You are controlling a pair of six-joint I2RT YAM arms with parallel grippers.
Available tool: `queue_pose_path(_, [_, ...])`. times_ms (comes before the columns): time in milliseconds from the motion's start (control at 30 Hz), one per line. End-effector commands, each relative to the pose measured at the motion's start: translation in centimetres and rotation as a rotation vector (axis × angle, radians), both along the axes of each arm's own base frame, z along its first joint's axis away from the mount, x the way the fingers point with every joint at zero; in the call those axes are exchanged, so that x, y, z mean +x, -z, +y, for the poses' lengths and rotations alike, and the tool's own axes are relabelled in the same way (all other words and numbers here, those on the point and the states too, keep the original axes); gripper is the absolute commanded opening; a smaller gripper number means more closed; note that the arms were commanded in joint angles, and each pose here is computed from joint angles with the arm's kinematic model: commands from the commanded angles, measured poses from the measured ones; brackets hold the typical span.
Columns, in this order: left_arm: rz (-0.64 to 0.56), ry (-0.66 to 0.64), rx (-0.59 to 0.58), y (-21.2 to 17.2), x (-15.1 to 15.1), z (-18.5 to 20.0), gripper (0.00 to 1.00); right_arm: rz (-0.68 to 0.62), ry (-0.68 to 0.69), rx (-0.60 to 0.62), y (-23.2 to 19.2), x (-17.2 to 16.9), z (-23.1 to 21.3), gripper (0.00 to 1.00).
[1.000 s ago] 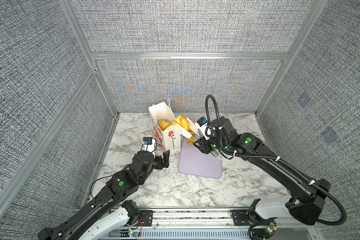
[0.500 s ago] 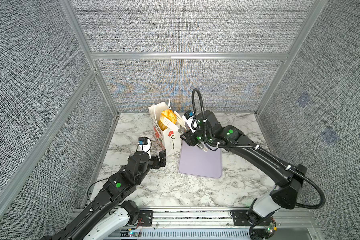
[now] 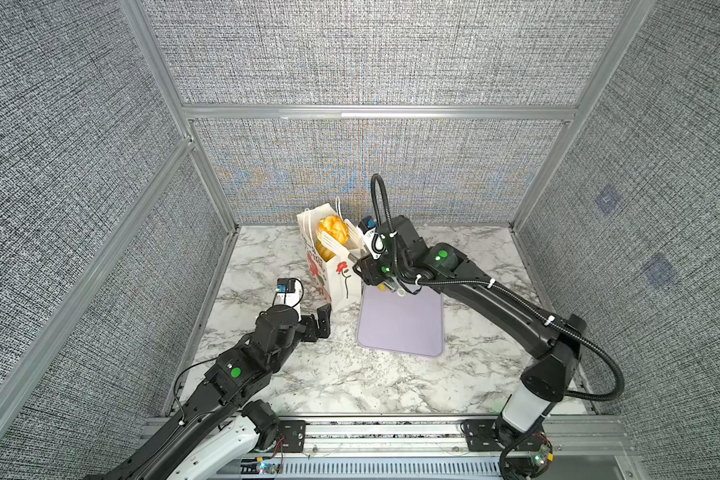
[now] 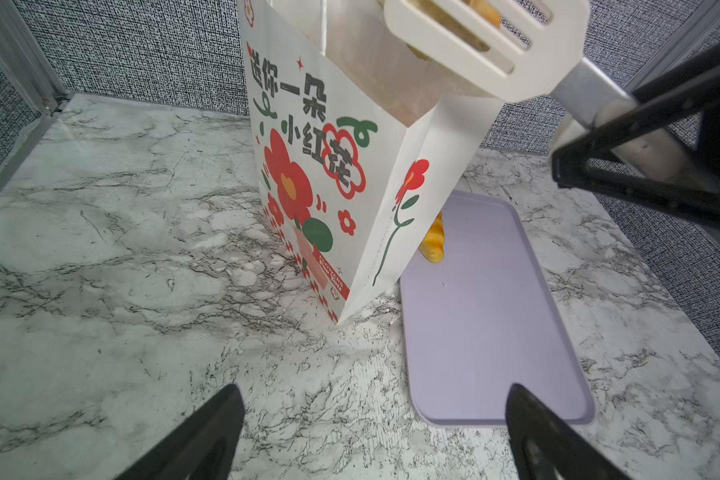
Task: Place the fake bread into the paper bag
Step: 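Lift the bun with the tongs and carry it over the bag opening, then lower the bun into the bag and open the tongs to release it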
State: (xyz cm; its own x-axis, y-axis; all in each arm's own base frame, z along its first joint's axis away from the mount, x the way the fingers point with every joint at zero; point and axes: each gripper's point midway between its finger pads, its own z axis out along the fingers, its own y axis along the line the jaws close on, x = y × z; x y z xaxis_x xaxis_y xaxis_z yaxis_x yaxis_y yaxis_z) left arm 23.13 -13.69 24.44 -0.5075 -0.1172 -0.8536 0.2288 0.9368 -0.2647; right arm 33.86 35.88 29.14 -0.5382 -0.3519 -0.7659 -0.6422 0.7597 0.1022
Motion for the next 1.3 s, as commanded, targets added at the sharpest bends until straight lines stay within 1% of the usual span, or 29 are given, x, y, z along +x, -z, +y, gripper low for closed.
queue_pose_path(0, [-0.003,0.001,0.009,0.0,0.0,0.1,1.0,-0.029,0.021,0.018,-1.1,0.4,0.0,0.6])
queue_pose_path(200, [-0.009,0.011,-0.007,-0.1,-0.1,-0.1,0.99,-0.046,0.034,0.02,-1.4,0.6,-0.2,0.65])
queue_pose_path(500, [-0.005,0.015,-0.011,0.3,-0.2,-0.1,0.99,-0.074,0.047,0.03,-2.4,0.2,-1.0,0.65])
queue_pose_path(667, [-0.005,0.015,-0.009,0.5,-0.2,-0.2,0.99,-0.059,0.056,0.004,-1.7,0.2,-1.3,0.65])
queue_pose_path(867, [0.007,0.004,-0.007,0.5,-0.4,0.2,0.99,-0.027,0.032,-0.009,-1.1,-0.8,-1.7,0.57])
queue_pose_path(1000, [0.003,-0.004,-0.013,0.4,-0.6,0.5,0.99,0.01,0.024,-0.044,-0.2,-1.3,-2.0,0.47])
queue_pose_path(1033, [0.002,-0.004,-0.014,0.4,-0.6,0.5,0.99,0.02,0.026,-0.054,0.1,-1.3,-2.0,0.46])
queue_pose_path(1200, [0.012,-0.002,-0.008,0.7,-0.7,0.5,0.99,0.02,0.033,-0.075,0.3,-1.7,-2.4,0.47])
queue_pose_path(1267, [0.016,0.001,-0.013,0.8,-0.7,0.5,0.99,0.009,0.045,-0.076,0.1,-1.7,-2.7,0.49])
